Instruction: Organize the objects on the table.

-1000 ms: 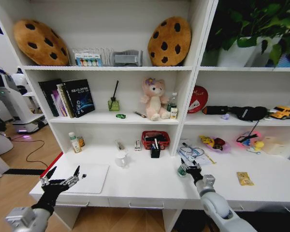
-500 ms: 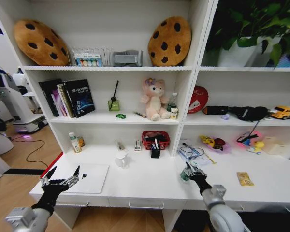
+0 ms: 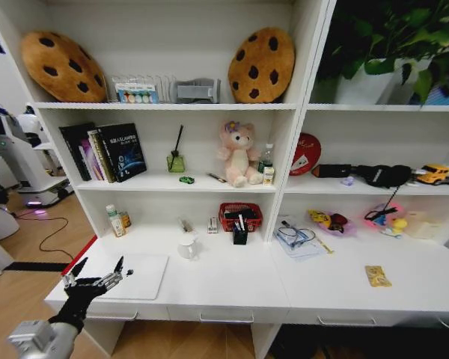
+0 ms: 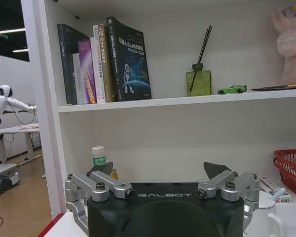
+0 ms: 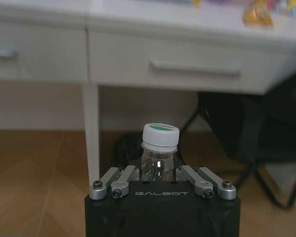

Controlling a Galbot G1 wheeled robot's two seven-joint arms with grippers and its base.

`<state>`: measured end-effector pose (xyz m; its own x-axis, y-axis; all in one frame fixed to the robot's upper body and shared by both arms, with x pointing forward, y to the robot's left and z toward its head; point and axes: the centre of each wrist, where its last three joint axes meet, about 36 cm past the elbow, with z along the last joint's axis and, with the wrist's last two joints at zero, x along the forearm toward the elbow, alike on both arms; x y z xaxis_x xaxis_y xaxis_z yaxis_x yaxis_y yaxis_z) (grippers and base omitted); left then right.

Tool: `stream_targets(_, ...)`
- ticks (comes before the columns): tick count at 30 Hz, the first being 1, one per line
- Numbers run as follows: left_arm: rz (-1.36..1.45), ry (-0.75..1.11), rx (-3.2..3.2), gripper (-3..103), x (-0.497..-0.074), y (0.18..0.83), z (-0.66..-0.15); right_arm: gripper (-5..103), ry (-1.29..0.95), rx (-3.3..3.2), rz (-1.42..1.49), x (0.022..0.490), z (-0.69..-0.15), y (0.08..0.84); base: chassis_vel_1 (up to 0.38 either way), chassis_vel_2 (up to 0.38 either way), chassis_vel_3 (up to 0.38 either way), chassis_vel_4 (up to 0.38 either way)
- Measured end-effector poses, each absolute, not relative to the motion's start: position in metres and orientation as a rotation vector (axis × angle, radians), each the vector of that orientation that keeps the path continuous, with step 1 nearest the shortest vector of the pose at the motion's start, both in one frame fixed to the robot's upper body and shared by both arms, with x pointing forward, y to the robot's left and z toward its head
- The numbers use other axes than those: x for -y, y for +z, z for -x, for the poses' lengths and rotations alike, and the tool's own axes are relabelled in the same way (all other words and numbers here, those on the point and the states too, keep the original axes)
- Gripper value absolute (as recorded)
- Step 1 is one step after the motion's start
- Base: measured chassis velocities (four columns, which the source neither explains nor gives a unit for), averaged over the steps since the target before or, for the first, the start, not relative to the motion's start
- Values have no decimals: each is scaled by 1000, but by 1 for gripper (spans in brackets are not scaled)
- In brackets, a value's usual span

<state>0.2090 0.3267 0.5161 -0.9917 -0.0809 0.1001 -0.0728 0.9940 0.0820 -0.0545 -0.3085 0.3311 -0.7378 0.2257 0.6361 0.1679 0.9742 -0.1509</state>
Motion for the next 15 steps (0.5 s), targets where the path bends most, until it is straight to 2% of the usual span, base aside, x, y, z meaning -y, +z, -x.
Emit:
stream_targets(2, -117, -119, 3034, 100, -327, 516, -209, 27, 44, 2297, 354, 319, 52, 280, 0, 0, 0, 0)
stream_targets(3, -117, -119, 3034, 100, -327, 516, -209, 27, 44, 2297, 354, 319, 52, 280, 0, 0, 0, 0)
stream_targets(5, -117, -119, 3034, 100, -327, 516, -209, 27, 48, 2239, 396, 335, 11, 217, 0, 0, 0, 0)
stream_targets(8, -117, -119, 3034, 100, -327, 516, -209, 27, 46, 2236, 398, 336, 10, 216, 0, 0, 0, 0)
stream_targets(12, -118, -119, 3034, 100, -327, 516, -209, 27, -13, 2166, 449, 347, -31, 181, 0, 0, 0, 0)
stream_targets(14, -117, -119, 3034, 100, -327, 516, -209, 27, -10, 2111, 534, 379, -92, 117, 0, 0, 0, 0)
stream_targets(15, -117, -119, 3034, 100, -327, 516, -209, 27, -10, 2111, 534, 379, -92, 117, 0, 0, 0, 0)
